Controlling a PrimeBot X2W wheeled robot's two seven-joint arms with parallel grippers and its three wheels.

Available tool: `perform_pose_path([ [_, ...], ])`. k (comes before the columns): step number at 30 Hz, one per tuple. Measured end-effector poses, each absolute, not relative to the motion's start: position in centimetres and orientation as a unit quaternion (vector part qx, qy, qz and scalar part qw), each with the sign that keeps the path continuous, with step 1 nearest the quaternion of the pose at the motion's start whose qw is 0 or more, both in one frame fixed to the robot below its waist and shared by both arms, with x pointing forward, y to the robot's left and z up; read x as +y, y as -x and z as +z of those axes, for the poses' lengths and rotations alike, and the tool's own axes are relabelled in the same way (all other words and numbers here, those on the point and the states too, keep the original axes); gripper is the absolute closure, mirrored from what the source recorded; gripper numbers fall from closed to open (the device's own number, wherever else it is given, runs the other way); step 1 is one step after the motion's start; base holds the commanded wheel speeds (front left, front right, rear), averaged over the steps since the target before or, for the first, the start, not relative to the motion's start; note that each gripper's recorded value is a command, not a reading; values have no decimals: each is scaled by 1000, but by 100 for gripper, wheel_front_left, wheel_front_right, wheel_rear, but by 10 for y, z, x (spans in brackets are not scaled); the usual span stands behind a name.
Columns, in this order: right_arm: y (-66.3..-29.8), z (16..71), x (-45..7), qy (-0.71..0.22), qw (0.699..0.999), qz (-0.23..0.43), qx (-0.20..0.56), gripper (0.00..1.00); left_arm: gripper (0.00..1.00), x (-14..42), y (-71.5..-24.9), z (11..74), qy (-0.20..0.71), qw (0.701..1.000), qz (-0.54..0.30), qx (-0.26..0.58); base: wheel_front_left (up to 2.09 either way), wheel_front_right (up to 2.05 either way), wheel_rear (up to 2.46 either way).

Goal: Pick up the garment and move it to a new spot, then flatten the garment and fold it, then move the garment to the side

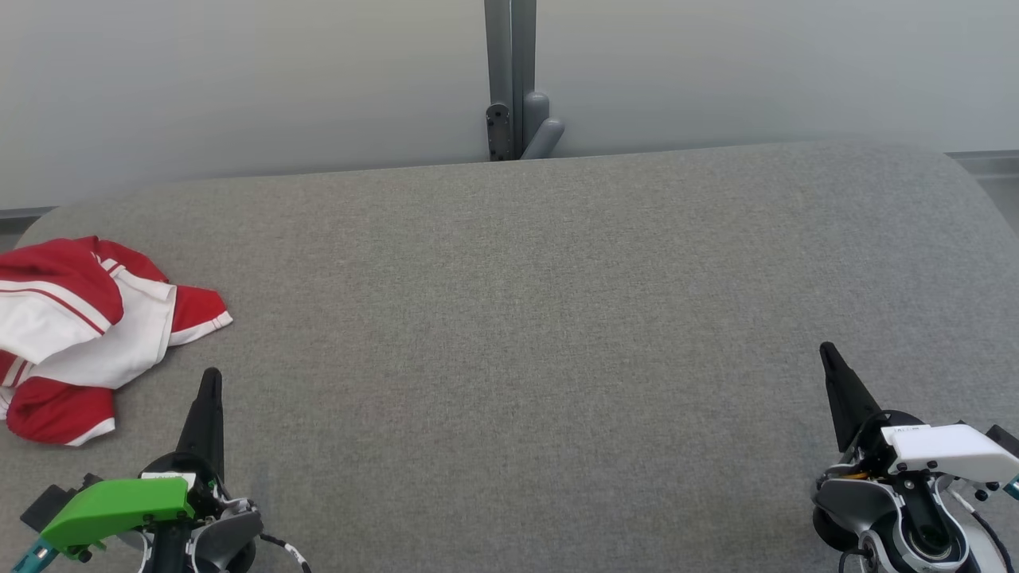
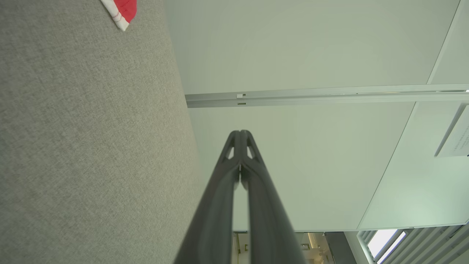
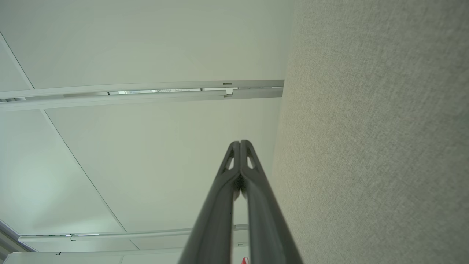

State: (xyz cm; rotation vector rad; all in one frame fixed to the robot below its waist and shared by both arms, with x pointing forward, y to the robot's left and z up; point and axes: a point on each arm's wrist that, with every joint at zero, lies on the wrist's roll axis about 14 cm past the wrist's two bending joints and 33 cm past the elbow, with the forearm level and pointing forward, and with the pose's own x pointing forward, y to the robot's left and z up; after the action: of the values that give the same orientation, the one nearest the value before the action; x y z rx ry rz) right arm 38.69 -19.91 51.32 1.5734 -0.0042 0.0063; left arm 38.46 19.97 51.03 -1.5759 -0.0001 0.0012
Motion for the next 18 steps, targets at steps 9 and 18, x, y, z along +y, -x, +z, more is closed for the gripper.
perform_pose_path([
  [9, -387, 513, -199, -708, 706, 3, -2, 100, 100, 200, -385, 510, 709, 705, 1, 0, 0, 0, 0],
  [18, -387, 513, -199, -708, 706, 3, -2, 100, 100, 200, -385, 510, 709, 705, 1, 0, 0, 0, 0],
])
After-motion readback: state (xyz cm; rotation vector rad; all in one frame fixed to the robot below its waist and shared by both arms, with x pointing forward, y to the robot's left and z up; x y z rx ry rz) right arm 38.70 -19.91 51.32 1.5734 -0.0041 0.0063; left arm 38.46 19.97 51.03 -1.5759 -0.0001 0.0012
